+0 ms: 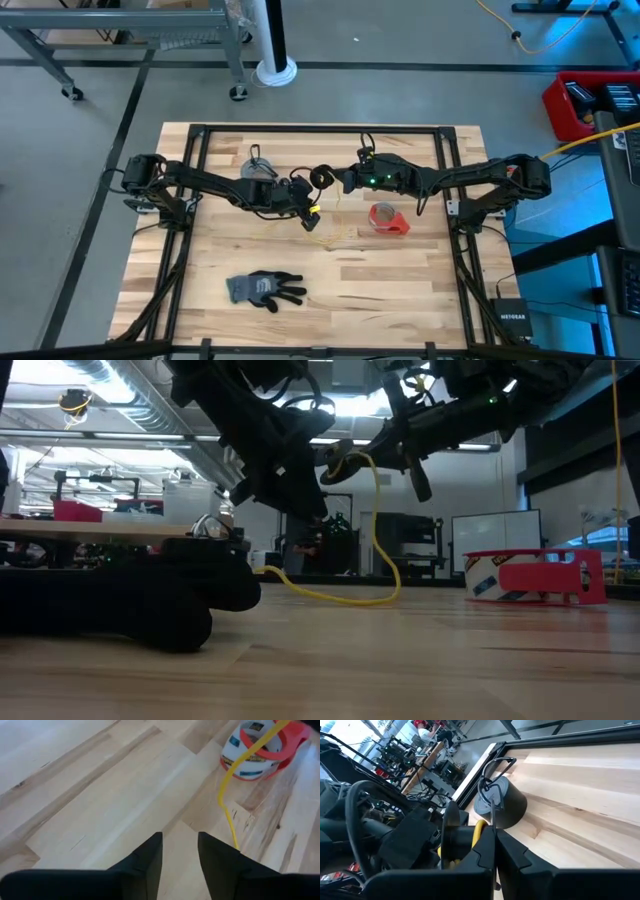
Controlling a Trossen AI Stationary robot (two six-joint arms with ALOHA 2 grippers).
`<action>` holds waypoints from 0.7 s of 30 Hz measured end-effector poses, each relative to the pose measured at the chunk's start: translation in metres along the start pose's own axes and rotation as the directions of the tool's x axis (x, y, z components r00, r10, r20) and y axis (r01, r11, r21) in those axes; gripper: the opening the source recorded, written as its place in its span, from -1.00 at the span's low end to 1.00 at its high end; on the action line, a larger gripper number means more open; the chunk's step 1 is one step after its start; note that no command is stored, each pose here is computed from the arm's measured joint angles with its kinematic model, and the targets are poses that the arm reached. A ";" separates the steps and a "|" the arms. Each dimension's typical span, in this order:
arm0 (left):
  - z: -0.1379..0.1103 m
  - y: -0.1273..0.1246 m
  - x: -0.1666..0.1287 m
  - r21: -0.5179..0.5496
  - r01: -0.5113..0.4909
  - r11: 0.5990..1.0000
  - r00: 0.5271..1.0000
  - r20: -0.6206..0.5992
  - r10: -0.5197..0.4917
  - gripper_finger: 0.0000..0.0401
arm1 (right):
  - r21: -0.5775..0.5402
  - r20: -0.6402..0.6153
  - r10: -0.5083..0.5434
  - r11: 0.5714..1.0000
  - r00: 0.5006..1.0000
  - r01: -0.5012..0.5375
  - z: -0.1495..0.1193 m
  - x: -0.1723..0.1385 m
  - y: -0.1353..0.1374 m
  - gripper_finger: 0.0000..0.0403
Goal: Coil cords
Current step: Coil the yellow wire onto the spool
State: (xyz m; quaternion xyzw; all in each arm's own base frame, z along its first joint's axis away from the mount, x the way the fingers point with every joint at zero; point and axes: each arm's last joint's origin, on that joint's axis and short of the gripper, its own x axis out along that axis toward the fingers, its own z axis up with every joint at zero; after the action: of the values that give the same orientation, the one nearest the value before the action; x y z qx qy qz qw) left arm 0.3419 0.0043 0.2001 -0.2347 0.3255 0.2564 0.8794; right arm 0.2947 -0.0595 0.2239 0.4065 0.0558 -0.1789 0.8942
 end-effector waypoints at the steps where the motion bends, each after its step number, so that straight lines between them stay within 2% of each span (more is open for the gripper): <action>1: -0.001 -0.001 0.000 -0.015 0.001 1.000 1.000 -0.002 -0.001 -0.39 | -0.002 0.003 -0.002 1.000 1.000 0.002 0.000 0.000 0.000 -0.97; 4: -0.005 -0.004 -0.002 -0.047 -0.003 0.999 1.000 -0.012 0.002 -0.39 | -0.008 0.023 -0.022 1.000 1.000 0.022 0.001 0.000 -0.001 -0.97; 9: -0.021 -0.015 -0.007 -0.018 -0.035 0.999 0.999 0.020 0.035 -0.39 | -0.023 0.060 -0.055 0.998 0.997 0.057 0.002 0.000 -0.002 -0.97; 14: -0.045 -0.018 -0.011 0.013 -0.151 0.988 0.980 0.131 0.148 -0.39 | -0.032 0.052 -0.044 0.998 0.998 0.046 0.003 -0.003 0.000 -0.97; 18: -0.058 -0.016 -0.019 0.007 -0.186 0.983 0.970 0.162 0.182 -0.39 | -0.051 0.026 -0.016 0.999 1.000 0.018 0.010 -0.016 0.007 -0.97; 21: -0.064 -0.009 -0.028 0.005 -0.214 0.977 0.961 0.183 0.209 -0.39 | -0.072 -0.017 -0.045 0.996 0.999 0.044 0.014 -0.033 0.010 -0.97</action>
State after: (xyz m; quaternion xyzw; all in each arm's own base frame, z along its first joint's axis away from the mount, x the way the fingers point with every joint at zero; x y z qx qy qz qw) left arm 0.3001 -0.0476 0.1780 -0.1632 0.2705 0.3651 0.8758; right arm 0.2675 -0.0548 0.2487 0.3742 0.0794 -0.1930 0.9036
